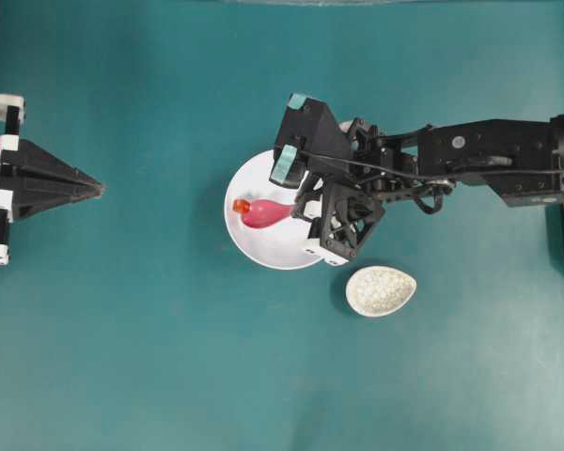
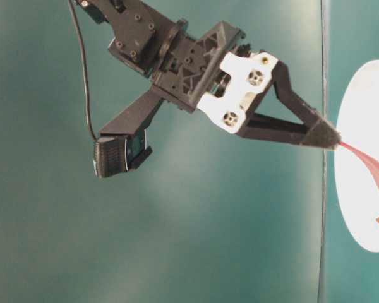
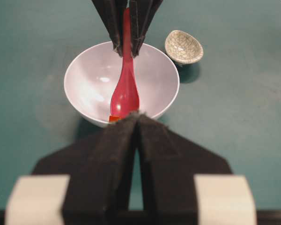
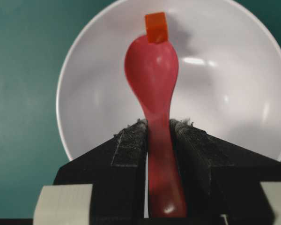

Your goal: Grip the spoon and scoop the red block from the bowl with right arm.

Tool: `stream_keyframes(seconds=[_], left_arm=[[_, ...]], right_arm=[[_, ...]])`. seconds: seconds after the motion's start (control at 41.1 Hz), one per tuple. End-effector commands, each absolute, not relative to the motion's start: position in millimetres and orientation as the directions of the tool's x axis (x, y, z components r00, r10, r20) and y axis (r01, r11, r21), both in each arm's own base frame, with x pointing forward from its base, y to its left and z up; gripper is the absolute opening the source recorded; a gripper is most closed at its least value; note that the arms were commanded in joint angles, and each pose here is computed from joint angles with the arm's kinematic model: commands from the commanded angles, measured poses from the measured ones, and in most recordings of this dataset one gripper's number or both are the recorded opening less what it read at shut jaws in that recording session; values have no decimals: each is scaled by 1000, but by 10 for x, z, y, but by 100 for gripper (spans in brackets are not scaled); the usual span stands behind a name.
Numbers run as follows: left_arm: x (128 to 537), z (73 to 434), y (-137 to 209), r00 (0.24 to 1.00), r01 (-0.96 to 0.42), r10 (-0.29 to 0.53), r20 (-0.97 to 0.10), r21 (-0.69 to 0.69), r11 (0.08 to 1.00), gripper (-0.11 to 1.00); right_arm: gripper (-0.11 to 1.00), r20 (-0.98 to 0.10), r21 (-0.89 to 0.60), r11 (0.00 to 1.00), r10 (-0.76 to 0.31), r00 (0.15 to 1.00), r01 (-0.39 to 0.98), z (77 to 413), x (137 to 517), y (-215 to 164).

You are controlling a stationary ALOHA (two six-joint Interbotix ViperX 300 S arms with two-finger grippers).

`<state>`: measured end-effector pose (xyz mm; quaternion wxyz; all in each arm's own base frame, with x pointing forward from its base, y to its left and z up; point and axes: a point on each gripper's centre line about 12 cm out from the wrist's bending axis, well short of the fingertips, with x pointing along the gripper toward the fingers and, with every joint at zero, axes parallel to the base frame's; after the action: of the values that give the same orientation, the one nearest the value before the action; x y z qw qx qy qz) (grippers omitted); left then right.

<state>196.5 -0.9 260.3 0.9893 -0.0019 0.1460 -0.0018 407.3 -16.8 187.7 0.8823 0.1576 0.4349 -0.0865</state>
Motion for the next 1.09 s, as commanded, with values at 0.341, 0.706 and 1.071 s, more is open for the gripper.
stream_keyframes(seconds=[0.341, 0.706, 1.071], left_arm=[[1997, 2692, -12, 964, 4, -5, -265, -4, 1000, 0], [1999, 2698, -8, 965, 3, -4, -264, -3, 1000, 0], [2000, 2705, -9, 965, 3, -4, -262, -4, 1000, 0]], right_arm=[[24, -730, 221, 938, -21, 683, 266, 1986, 4057, -165], [24, -674, 237, 938, -28, 738, 251, 1991, 3866, -166], [24, -677, 238, 936, -31, 735, 260, 2019, 3805, -186]])
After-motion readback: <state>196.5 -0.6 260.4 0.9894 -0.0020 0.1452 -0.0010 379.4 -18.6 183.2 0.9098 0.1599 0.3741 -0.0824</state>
